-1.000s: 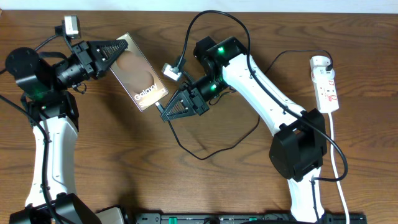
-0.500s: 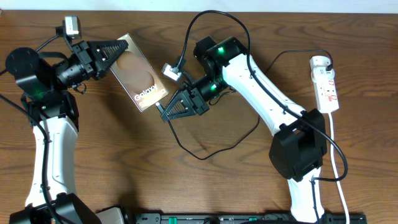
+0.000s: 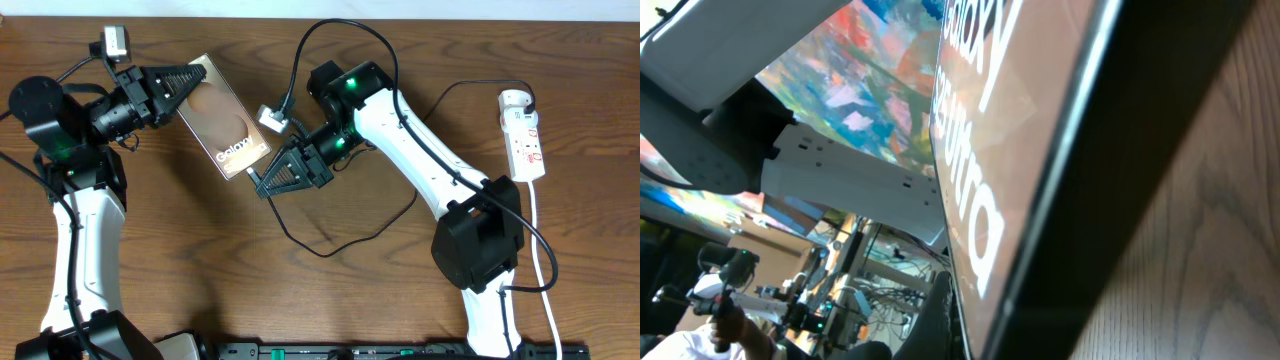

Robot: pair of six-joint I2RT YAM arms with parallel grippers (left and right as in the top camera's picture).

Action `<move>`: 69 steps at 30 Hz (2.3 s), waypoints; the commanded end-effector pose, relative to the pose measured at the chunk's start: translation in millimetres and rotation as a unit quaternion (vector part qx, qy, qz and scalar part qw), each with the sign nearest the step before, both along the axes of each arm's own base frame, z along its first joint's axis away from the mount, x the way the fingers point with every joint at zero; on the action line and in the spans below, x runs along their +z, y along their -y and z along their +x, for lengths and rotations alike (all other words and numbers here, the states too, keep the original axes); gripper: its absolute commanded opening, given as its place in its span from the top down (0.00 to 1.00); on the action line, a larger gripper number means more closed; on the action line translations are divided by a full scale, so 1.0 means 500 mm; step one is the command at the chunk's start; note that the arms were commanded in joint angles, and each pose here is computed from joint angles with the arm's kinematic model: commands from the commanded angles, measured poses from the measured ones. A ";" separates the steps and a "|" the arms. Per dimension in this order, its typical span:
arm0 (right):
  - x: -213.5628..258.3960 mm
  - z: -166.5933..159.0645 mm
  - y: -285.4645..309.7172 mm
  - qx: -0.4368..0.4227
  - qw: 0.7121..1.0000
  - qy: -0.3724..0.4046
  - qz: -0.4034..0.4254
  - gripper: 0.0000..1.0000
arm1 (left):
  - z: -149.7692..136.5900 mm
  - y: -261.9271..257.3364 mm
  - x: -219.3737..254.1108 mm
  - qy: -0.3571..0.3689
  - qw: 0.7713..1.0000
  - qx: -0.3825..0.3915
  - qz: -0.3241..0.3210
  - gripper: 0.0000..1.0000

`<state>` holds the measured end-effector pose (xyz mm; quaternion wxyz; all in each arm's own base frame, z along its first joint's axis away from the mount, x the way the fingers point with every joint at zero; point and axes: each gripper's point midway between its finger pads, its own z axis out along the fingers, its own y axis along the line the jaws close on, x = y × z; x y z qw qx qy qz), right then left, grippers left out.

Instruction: Plug charger to phone and switch on socket

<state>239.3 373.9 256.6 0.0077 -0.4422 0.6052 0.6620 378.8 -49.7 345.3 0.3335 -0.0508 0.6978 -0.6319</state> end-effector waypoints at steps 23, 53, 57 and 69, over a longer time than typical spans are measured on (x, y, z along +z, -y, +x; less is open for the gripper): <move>0.029 -0.011 -0.009 0.004 0.999 -0.016 0.039 0.99 | -0.014 0.009 0.009 0.008 1.000 -0.022 0.005 0.92; 0.025 -0.004 -0.002 -0.002 0.999 -0.015 0.033 0.99 | -0.030 0.017 0.008 0.011 0.999 -0.048 0.009 0.92; 0.024 -0.004 -0.002 -0.002 0.999 -0.014 0.031 0.99 | -0.029 0.017 0.008 0.011 0.999 -0.048 0.009 0.93; 0.020 -0.001 0.001 -0.003 1.000 -0.013 0.025 0.99 | -0.025 0.006 0.009 0.014 0.999 -0.036 0.010 0.93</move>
